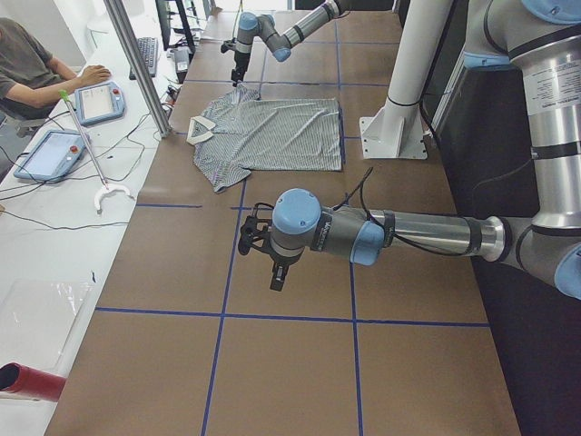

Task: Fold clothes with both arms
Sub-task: 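Move the right gripper over the shirt's shoulder near the cream collar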

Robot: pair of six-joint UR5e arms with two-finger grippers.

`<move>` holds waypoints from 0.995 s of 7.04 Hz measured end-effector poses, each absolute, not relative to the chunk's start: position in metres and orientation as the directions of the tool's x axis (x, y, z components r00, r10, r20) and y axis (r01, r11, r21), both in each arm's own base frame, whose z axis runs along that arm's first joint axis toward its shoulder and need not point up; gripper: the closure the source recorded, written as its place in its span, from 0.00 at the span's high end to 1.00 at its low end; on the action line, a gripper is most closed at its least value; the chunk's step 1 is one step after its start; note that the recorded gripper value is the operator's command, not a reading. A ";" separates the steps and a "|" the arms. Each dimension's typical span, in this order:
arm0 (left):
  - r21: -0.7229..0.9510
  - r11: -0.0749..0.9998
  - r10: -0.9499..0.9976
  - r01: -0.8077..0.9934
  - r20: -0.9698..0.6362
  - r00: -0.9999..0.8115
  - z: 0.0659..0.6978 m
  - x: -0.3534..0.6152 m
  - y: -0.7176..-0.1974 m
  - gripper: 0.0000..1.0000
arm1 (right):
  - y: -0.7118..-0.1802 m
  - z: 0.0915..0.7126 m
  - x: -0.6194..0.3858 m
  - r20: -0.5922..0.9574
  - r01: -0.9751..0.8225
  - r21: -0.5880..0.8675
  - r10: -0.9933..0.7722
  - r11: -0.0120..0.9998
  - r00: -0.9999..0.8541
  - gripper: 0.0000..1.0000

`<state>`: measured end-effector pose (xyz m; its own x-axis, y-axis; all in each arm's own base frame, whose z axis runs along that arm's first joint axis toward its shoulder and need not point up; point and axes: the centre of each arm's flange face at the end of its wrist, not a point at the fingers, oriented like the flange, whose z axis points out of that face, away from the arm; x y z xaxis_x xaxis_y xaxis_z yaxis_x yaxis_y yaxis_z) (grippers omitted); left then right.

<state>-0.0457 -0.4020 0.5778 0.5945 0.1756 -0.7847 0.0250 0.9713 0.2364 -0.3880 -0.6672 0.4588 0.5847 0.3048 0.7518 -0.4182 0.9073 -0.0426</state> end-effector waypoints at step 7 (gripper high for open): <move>0.238 0.971 0.177 0.025 -0.785 0.594 0.578 -0.046 -0.402 1.00 | -0.662 0.416 -0.396 0.800 -0.388 -0.050 0.269 0.920 0.536 0.00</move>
<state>-0.0457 -0.4016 0.5785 0.5937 0.1772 -0.7849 0.0252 0.9709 0.2382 -0.3961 -0.6619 0.4160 0.5362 0.2692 0.8000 -0.3878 0.9204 -0.0497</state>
